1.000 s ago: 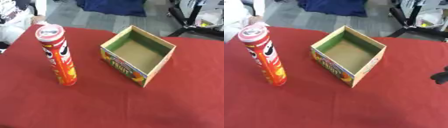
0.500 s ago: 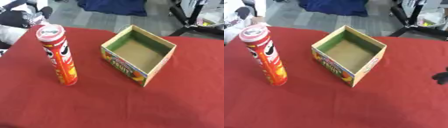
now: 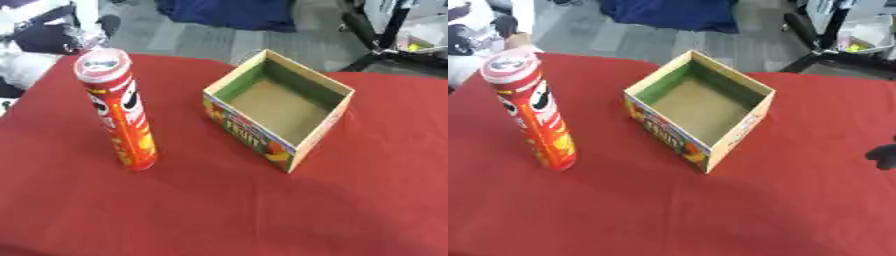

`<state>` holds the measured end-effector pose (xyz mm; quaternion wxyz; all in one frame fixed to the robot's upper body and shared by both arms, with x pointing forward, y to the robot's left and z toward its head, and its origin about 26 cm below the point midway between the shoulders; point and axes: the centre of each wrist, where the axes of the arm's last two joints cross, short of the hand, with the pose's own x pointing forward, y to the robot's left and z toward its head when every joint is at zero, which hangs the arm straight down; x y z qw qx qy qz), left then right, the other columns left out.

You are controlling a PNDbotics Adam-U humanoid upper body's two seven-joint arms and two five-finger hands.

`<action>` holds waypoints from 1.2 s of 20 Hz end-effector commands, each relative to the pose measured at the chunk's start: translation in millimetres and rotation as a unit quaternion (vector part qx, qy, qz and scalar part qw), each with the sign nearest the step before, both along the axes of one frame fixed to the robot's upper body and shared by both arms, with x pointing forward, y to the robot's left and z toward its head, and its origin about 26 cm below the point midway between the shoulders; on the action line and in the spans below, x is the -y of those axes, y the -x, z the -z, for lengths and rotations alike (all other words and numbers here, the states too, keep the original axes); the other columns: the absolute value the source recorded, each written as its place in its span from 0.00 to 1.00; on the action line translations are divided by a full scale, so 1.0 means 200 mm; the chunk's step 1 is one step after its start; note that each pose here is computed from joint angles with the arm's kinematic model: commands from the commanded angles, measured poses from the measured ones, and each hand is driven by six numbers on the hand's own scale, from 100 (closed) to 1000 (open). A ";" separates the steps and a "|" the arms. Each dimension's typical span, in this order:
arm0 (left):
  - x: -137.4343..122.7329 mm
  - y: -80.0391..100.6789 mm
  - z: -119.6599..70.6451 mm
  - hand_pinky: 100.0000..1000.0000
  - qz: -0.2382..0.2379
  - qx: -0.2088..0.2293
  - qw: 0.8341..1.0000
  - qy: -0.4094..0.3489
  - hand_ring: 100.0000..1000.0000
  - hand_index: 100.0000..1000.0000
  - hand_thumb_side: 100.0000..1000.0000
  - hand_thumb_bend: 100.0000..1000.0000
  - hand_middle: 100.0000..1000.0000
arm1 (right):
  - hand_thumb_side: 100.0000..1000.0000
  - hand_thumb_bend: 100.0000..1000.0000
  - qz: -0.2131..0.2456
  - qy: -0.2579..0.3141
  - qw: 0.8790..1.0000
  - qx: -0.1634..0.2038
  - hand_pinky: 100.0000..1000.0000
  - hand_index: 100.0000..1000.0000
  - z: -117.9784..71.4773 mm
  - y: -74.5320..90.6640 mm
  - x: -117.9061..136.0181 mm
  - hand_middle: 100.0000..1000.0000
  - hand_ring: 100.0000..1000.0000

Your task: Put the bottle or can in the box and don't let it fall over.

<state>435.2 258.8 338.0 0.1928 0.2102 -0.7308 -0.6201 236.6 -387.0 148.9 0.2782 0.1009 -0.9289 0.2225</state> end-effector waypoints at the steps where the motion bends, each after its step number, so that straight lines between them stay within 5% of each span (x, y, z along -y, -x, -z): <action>1: 0.01 0.01 -0.07 1.00 0.000 0.021 1.000 -0.012 1.00 0.98 0.91 0.00 1.00 | 0.47 0.00 -0.004 0.023 1.000 0.009 0.65 0.95 -0.04 0.00 0.01 0.69 0.56; 24: 0.03 -0.07 0.00 1.00 -0.009 0.021 0.999 -0.043 1.00 0.94 0.98 0.00 0.99 | 0.47 0.00 -0.005 0.028 1.000 0.007 0.65 0.95 -0.03 0.00 0.00 0.69 0.55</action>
